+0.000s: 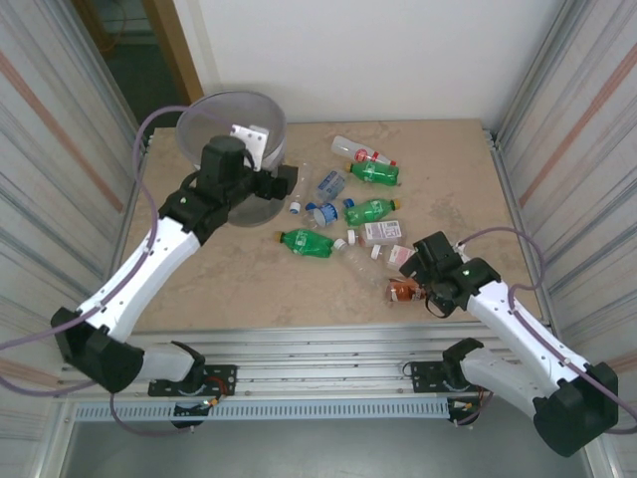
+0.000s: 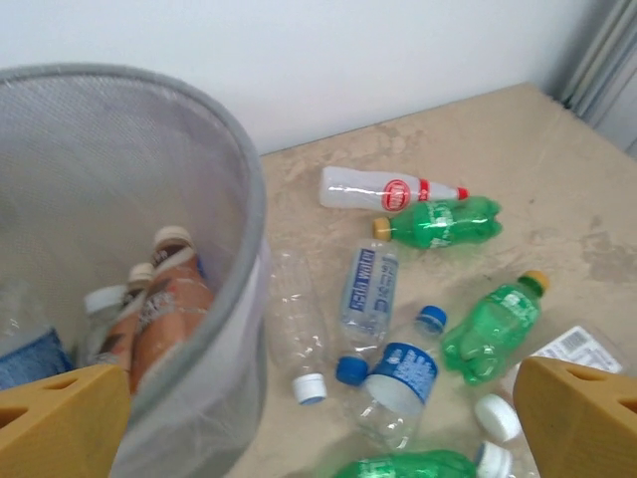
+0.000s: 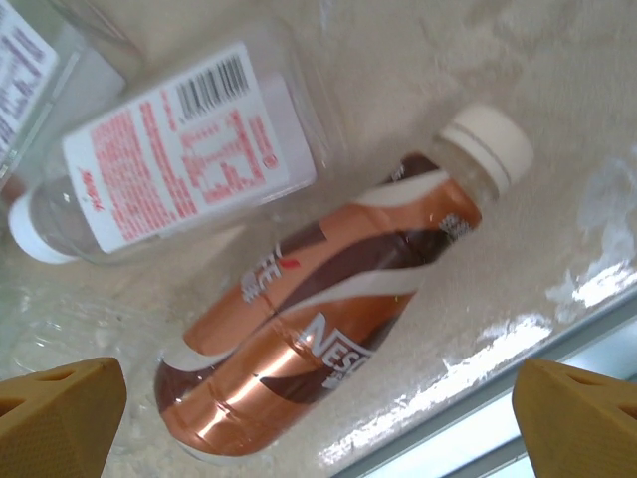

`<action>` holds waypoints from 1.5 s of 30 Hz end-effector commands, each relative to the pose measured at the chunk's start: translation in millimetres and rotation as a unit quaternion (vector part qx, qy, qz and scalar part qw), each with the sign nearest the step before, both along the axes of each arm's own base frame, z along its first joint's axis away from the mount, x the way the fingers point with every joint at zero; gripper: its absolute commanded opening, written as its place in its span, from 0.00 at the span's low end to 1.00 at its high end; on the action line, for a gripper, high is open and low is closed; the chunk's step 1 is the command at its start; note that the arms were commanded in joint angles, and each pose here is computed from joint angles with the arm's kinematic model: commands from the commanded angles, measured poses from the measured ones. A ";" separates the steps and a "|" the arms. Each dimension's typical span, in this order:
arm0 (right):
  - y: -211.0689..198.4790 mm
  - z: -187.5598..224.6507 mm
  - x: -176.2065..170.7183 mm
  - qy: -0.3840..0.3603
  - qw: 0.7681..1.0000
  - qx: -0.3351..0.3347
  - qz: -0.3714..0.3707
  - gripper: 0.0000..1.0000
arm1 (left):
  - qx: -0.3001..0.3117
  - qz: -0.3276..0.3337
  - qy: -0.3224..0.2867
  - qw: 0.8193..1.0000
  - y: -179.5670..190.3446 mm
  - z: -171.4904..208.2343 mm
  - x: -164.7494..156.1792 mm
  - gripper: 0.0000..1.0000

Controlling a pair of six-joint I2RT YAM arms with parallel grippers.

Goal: Put the plastic bottles in the bin

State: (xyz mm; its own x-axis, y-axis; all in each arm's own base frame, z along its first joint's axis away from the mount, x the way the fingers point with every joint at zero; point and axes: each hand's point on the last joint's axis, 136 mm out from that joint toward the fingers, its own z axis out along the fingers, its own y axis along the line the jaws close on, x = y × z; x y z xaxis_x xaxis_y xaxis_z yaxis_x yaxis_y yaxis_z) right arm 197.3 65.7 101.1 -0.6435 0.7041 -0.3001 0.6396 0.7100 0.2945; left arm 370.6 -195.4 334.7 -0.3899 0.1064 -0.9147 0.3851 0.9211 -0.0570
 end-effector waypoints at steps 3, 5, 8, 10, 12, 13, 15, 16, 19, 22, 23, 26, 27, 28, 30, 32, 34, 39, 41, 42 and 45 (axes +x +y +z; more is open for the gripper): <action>6.7 -15.2 -6.4 0.020 0.999 0.031 -0.040 0.98 | -0.080 -0.005 -0.052 0.995 -4.0 26.0 -4.7 0.99; 10.4 -19.9 -5.2 0.026 0.998 0.038 -0.042 0.98 | -0.079 -0.002 -0.052 0.996 -3.1 24.6 -4.3 0.99; 15.9 -25.6 -3.3 0.031 0.997 0.050 -0.045 0.98 | -0.086 -0.004 -0.052 0.995 -4.8 21.9 -3.4 0.99; 20.2 -32.9 -2.4 0.043 0.997 0.052 -0.044 0.98 | -0.089 -0.004 -0.049 0.995 -6.2 17.4 -2.4 0.99; 24.5 -36.5 -0.9 0.048 0.997 0.055 -0.039 0.98 | -0.090 -0.004 -0.045 0.995 -7.1 13.4 -1.1 0.99; 25.8 -37.2 0.0 0.049 0.996 0.056 -0.039 0.98 | -0.089 -0.004 -0.043 0.995 -7.8 12.4 -0.8 0.99; 27.4 -40.8 1.2 0.053 0.996 0.056 -0.038 0.98 | -0.086 -0.006 -0.038 0.996 -9.2 9.5 0.3 0.99; 28.7 -42.6 1.6 0.055 0.996 0.058 -0.037 0.98 | -0.086 -0.008 -0.037 0.996 -10.1 9.3 0.9 0.99; 30.7 -47.3 3.4 0.060 0.996 0.057 -0.036 0.98 | -0.085 -0.008 -0.036 0.996 -10.8 7.6 1.9 0.99; 31.1 -54.0 2.2 0.069 0.995 0.056 -0.039 0.98 | -0.081 -0.005 -0.033 0.996 -10.4 4.3 3.8 0.99; 31.1 -56.9 1.5 0.072 0.995 0.057 -0.041 0.98 | -0.080 -0.004 -0.031 0.996 -10.6 2.8 4.3 0.99; 31.4 -63.3 0.6 0.075 0.994 0.060 -0.047 0.98 | -0.078 -0.003 -0.030 0.996 -10.4 1.6 5.0 0.99; 30.7 -65.6 -0.3 0.077 0.994 0.060 -0.050 0.98 | -0.078 -0.002 -0.029 0.997 -10.4 1.1 5.0 0.99; 30.5 -67.1 -0.4 0.077 0.994 0.061 -0.052 0.98 | -0.078 -0.002 -0.029 0.997 -10.1 1.2 5.2 0.99; 29.1 -69.8 -1.2 0.078 0.994 0.060 -0.056 0.98 | -0.078 -0.001 -0.029 0.997 -9.7 1.1 4.8 0.99; 27.8 -71.4 -1.5 0.077 0.994 0.058 -0.057 0.98 | -0.079 -0.001 -0.029 0.996 -9.4 1.7 4.4 0.99; 26.2 -72.2 -0.6 0.076 0.994 0.053 -0.057 0.99 | -0.077 0.001 -0.028 0.997 -8.9 -0.1 4.8 0.99; 24.4 -78.4 -1.2 0.085 0.993 0.052 -0.059 0.98 | -0.074 0.009 -0.028 0.997 -6.2 -1.8 6.1 0.99; 25.6 -81.1 -1.8 0.090 0.993 0.055 -0.058 0.97 | -0.074 0.010 -0.028 0.997 -5.9 -2.0 5.9 0.99; 26.7 -82.2 -1.6 0.092 0.993 0.056 -0.056 0.96 | -0.075 0.012 -0.027 0.997 -5.7 -2.3 6.5 0.99; 28.5 -85.4 -2.3 0.099 0.992 0.056 -0.051 0.92 | -0.075 0.013 -0.027 0.997 -5.0 -2.6 6.6 0.99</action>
